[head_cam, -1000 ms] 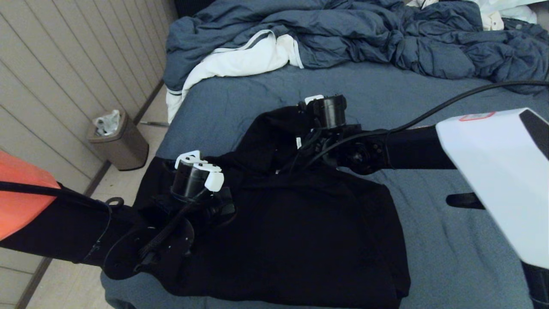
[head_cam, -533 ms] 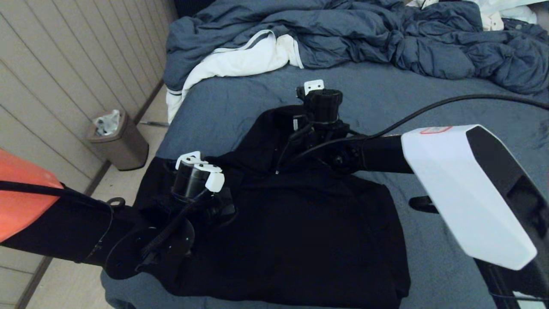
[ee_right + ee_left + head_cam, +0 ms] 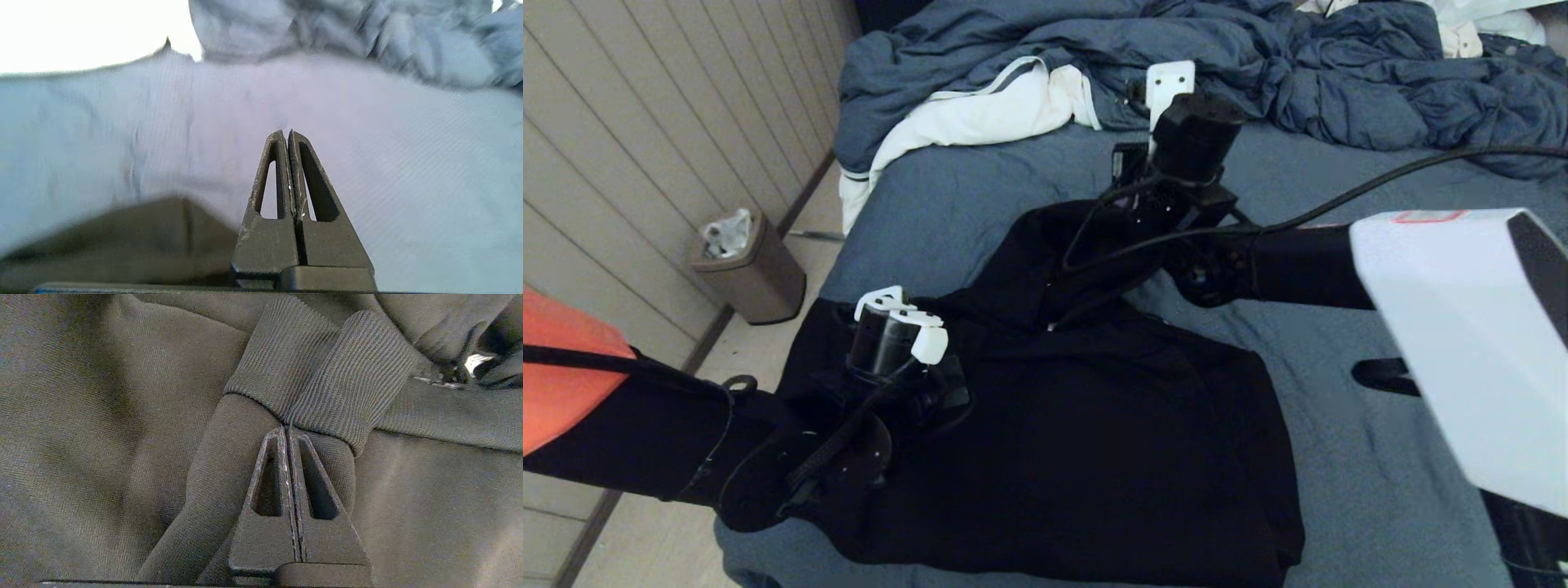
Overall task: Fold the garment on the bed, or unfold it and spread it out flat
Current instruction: Unfold the black sweatshirt
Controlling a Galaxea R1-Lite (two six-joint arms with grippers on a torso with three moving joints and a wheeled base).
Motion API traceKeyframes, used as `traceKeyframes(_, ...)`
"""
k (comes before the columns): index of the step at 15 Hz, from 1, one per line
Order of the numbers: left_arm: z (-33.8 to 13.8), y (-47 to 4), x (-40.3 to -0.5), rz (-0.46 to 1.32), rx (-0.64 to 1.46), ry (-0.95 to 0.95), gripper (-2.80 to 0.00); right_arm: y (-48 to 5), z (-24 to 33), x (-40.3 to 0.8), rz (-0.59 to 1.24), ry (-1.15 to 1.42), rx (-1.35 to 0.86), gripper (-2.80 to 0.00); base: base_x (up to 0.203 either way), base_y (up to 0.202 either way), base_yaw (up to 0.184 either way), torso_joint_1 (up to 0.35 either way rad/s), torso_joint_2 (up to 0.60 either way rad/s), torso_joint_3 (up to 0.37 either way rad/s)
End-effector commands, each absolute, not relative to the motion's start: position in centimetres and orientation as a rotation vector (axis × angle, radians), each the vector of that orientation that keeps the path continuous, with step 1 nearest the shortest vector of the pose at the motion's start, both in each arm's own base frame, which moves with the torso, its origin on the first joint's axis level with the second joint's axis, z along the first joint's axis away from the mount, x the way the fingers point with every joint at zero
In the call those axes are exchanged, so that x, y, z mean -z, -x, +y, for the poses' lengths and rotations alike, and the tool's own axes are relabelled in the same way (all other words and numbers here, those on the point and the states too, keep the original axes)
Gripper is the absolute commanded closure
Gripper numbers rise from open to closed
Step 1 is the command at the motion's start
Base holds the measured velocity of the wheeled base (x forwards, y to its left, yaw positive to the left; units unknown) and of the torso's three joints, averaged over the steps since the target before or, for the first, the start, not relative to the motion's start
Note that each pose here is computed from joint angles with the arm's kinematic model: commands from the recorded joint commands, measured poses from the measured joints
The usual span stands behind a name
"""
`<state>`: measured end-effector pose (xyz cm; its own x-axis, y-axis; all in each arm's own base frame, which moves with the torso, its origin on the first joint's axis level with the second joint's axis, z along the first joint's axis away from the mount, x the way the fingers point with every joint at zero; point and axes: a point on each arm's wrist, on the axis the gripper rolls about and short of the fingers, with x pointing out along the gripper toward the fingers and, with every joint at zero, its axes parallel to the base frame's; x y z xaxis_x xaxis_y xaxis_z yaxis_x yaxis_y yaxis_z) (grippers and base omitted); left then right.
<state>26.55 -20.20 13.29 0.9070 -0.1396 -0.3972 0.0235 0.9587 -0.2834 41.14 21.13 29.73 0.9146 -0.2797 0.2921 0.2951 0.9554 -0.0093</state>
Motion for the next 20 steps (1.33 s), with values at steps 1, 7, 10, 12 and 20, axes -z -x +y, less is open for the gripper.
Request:
traceKeyframes(1,-20.1,-26.4,-13.6,0.416,0.086,0.289,0.00,-38.3,19.2,-34.1,-0.355,0.008,0.315,0.00,0.000,0.000,0.000,0.000,0.00,0.000)
traceKeyframes(7,-19.6,-25.7,-14.8,0.410,0.103,0.304,0.00,-32.6,11.7,-32.8,-0.146,0.116,0.319,0.00,0.000,0.000,0.000,0.000,0.00,0.000)
traceKeyframes(10,-18.8,-24.5,-16.5,0.474,0.203,0.347,0.00,-29.1,8.3,-30.8,0.212,0.137,0.149,0.00,0.000,0.000,0.000,0.000,0.00,0.000)
traceKeyframes(12,-18.2,-24.3,-17.5,0.520,0.233,0.409,0.00,-26.5,6.5,-30.1,0.448,0.030,0.031,0.00,0.000,0.000,0.000,0.000,0.00,0.000)
traceKeyframes(20,-17.9,-27.5,-14.3,0.685,0.199,0.428,0.00,-23.6,6.1,-24.9,0.936,-0.148,-0.059,0.00,0.000,0.000,0.000,0.000,0.00,0.000)
